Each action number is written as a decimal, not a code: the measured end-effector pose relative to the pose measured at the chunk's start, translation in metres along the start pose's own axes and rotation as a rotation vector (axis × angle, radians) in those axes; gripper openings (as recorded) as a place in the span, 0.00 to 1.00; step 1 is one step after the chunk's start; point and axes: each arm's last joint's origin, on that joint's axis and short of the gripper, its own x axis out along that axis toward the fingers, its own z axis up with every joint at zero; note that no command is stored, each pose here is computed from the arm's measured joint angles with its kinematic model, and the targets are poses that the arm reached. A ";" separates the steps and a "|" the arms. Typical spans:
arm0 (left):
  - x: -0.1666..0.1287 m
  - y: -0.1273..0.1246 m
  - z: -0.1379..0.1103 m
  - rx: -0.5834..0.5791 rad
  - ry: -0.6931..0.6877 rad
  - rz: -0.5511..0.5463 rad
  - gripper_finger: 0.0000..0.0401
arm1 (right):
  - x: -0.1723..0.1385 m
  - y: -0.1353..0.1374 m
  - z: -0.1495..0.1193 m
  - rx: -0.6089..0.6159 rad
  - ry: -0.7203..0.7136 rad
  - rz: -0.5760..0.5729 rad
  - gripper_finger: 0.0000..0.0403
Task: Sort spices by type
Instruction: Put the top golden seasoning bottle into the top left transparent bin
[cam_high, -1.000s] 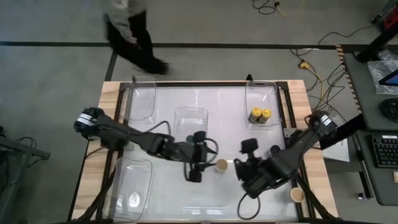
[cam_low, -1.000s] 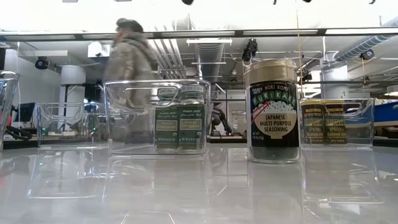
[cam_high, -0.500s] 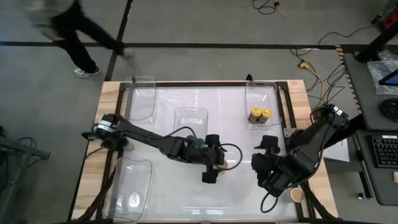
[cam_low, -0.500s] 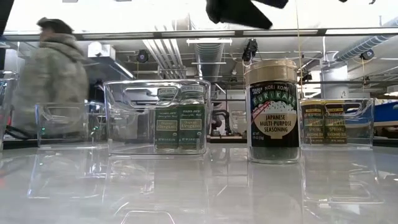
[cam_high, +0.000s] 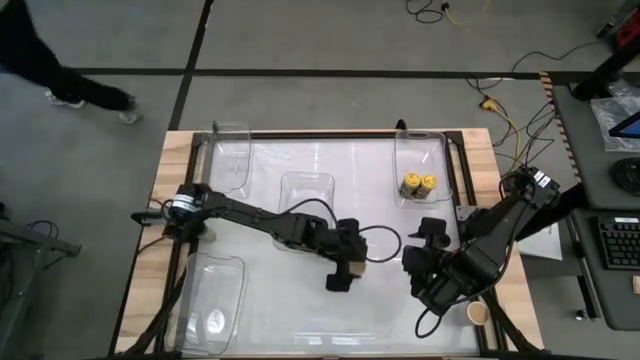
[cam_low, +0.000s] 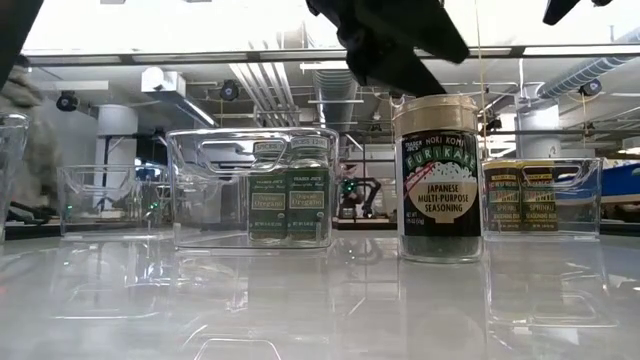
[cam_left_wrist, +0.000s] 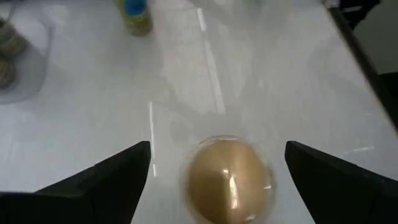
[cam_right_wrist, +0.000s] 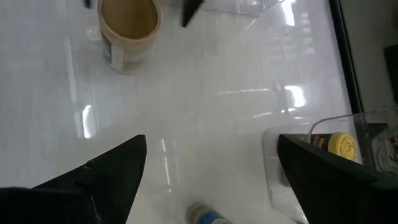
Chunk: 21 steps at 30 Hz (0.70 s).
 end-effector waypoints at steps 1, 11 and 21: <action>0.000 -0.001 0.000 0.006 -0.001 -0.009 0.89 | 0.000 0.000 0.000 0.000 0.000 -0.001 0.87; 0.001 -0.002 -0.003 0.009 0.016 -0.008 0.89 | 0.000 0.000 0.001 -0.007 -0.022 -0.015 0.87; 0.023 -0.002 -0.017 0.061 0.079 -0.031 0.89 | 0.000 0.001 0.002 0.027 -0.032 -0.003 0.87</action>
